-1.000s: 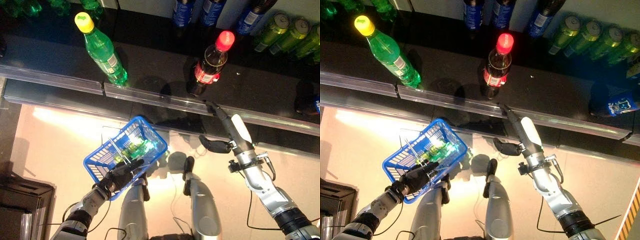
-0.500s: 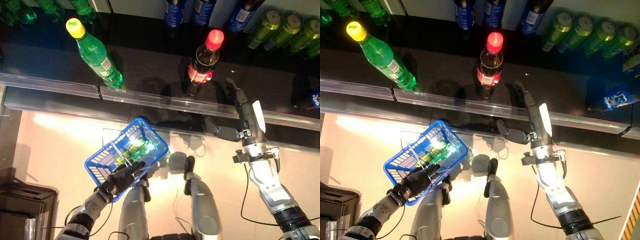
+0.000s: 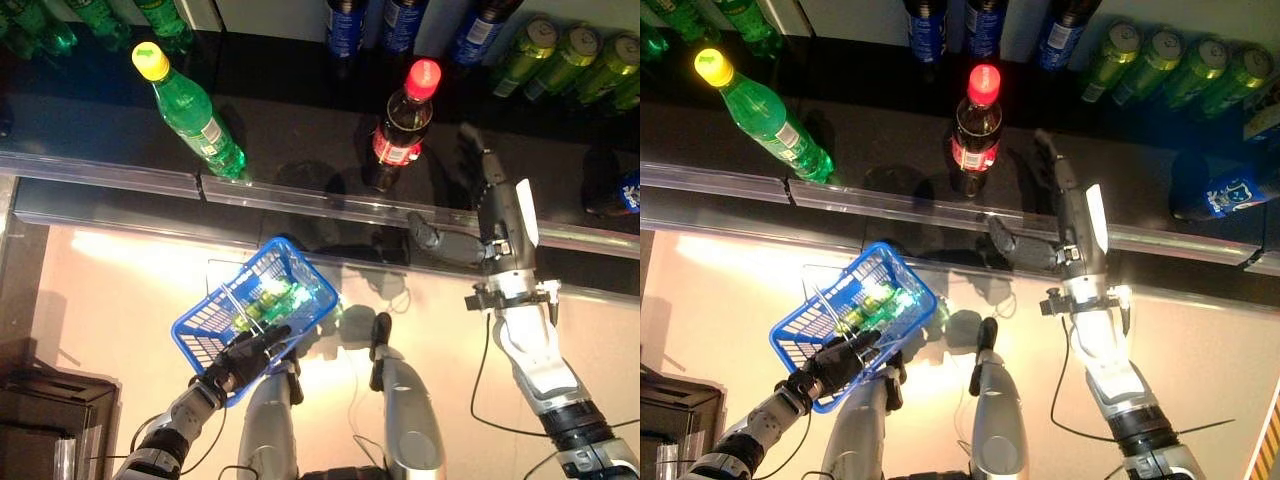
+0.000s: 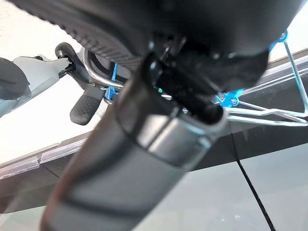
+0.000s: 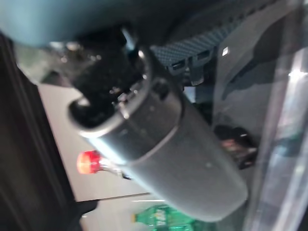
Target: Pick up the drink and place into the basket.
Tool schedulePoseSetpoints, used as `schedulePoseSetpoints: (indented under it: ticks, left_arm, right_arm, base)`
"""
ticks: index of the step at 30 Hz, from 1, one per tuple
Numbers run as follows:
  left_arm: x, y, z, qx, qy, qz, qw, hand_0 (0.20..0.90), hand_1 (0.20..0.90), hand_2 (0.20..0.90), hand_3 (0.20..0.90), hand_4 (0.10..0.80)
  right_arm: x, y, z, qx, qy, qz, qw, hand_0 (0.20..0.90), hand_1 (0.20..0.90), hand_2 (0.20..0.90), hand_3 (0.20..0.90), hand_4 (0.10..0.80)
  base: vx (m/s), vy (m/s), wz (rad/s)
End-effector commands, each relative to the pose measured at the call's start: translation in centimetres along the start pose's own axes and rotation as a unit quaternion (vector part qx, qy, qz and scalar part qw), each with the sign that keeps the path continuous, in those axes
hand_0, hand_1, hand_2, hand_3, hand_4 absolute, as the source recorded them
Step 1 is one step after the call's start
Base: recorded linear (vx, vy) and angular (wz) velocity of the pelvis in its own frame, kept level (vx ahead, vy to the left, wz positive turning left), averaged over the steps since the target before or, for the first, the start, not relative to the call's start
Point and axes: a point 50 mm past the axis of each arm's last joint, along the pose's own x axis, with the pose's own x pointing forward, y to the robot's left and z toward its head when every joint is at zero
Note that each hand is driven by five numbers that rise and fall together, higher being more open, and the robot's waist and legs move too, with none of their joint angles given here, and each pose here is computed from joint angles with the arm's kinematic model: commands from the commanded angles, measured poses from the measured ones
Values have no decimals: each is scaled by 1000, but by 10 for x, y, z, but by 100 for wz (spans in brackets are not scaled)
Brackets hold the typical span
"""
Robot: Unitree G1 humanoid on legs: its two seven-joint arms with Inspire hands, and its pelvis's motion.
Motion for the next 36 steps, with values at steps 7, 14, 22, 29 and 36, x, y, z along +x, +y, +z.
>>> schedulePoseSetpoints:
  ticks: [7, 14, 22, 29, 36]
  left_arm:
    - [-6, -14, -27, -44, 16, -112, 993, 300, 300, 300, 200, 100]
    - [-6, -14, -28, -38, 31, -112, 993, 300, 300, 300, 200, 100]
    - [-7, -13, -29, -30, 47, -115, 992, 300, 300, 300, 200, 100]
    - [-6, -14, -26, -23, 57, -117, 991, 300, 300, 300, 200, 100]
    - [-5, -14, -23, -16, 68, -118, 991, 300, 300, 300, 200, 100]
  right_arm:
    - [36, -15, 51, 61, -134, -7, 989, 900, 900, 900, 900, 800]
    - [53, -20, 51, 55, -128, -8, 990, 900, 900, 900, 900, 800]
    - [71, -25, 48, 37, -105, -22, 994, 900, 900, 900, 900, 800]
    - [89, -34, 46, 26, -75, -28, 996, 900, 900, 900, 900, 800]
    - [108, -38, 45, 10, -50, -17, 999, 900, 900, 900, 900, 800]
  base:
    - [39, -20, 1]
    - [22, -8, 2]
    - [8, -1, 0]
    - [4, 1, 2]
    - [5, -4, 5]
